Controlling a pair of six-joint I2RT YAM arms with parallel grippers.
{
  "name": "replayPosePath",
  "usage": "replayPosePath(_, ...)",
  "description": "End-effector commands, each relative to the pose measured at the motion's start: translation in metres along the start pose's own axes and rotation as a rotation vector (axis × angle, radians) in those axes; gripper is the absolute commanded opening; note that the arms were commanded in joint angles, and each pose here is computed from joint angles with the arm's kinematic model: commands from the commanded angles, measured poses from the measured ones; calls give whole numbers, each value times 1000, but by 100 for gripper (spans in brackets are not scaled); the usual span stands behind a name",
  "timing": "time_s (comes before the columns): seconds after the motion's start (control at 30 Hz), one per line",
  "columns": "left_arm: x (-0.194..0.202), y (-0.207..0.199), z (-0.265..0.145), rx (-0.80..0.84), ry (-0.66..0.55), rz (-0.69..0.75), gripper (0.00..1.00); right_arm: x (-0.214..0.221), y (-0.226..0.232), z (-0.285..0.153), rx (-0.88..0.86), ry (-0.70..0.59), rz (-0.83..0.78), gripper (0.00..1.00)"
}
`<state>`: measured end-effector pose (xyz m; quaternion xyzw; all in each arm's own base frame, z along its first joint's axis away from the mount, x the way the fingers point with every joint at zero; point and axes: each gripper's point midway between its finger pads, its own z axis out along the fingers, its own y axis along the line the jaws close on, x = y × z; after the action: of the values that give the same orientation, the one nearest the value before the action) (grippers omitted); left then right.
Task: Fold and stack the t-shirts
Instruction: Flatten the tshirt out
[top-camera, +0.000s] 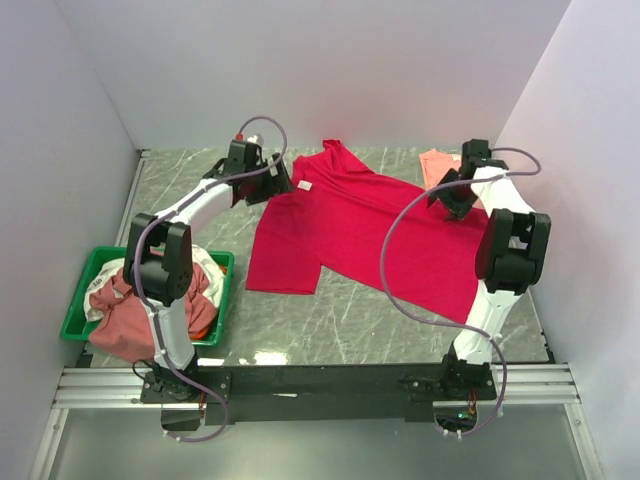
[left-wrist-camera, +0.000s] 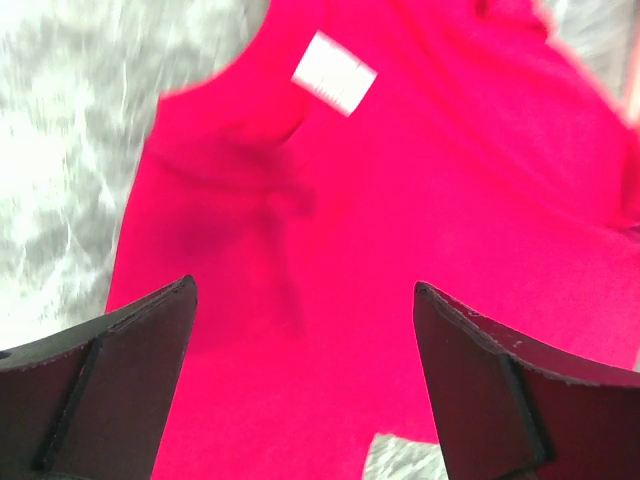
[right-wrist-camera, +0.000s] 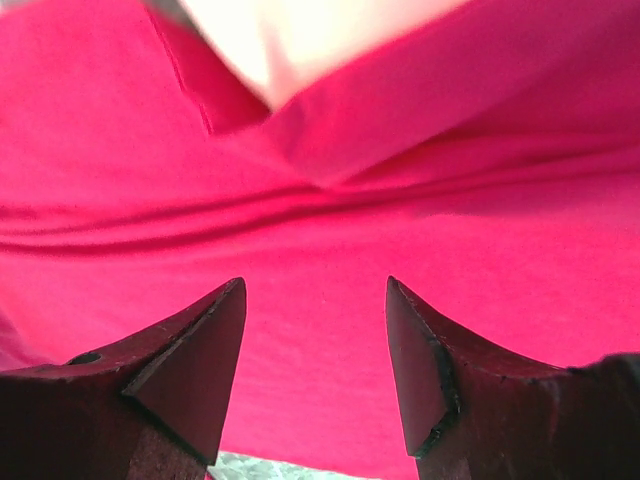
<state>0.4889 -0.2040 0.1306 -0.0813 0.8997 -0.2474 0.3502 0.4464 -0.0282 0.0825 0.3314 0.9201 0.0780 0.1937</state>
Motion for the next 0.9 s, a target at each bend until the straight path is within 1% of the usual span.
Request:
replayPosePath(0.0,18,0,2,-23,12,-13,95,23,6,8,-21,43,-45,65)
replayPosePath(0.07,25,-12,8,2,35,6,95,30,3,15,-28,70,-38,65)
replayPosePath(0.17,37,-18,34,17,88,-2,94,39,-2,29,-6,121,-39,65)
replayPosePath(0.2,29,-27,38,39,78,1,94,42,-4,33,1,133,-39,65)
replayPosePath(0.27,34,-30,51,42,99,7,94,41,-5,35,6,128,-41,65)
replayPosePath(0.3,25,-38,54,61,82,16,94,39,-6,36,8,126,-42,65)
replayPosePath(0.43,31,-34,76,55,110,18,94,40,-14,43,35,145,-31,65)
replayPosePath(0.47,39,-27,84,38,135,14,94,41,-16,45,40,150,-23,65)
replayPosePath(0.67,56,-13,101,17,179,12,94,38,-33,52,86,157,0,65)
replayPosePath(0.77,66,-10,109,28,207,18,94,34,-42,55,99,163,22,65)
replayPosePath(0.87,69,-15,119,69,236,28,94,30,-50,59,113,166,42,65)
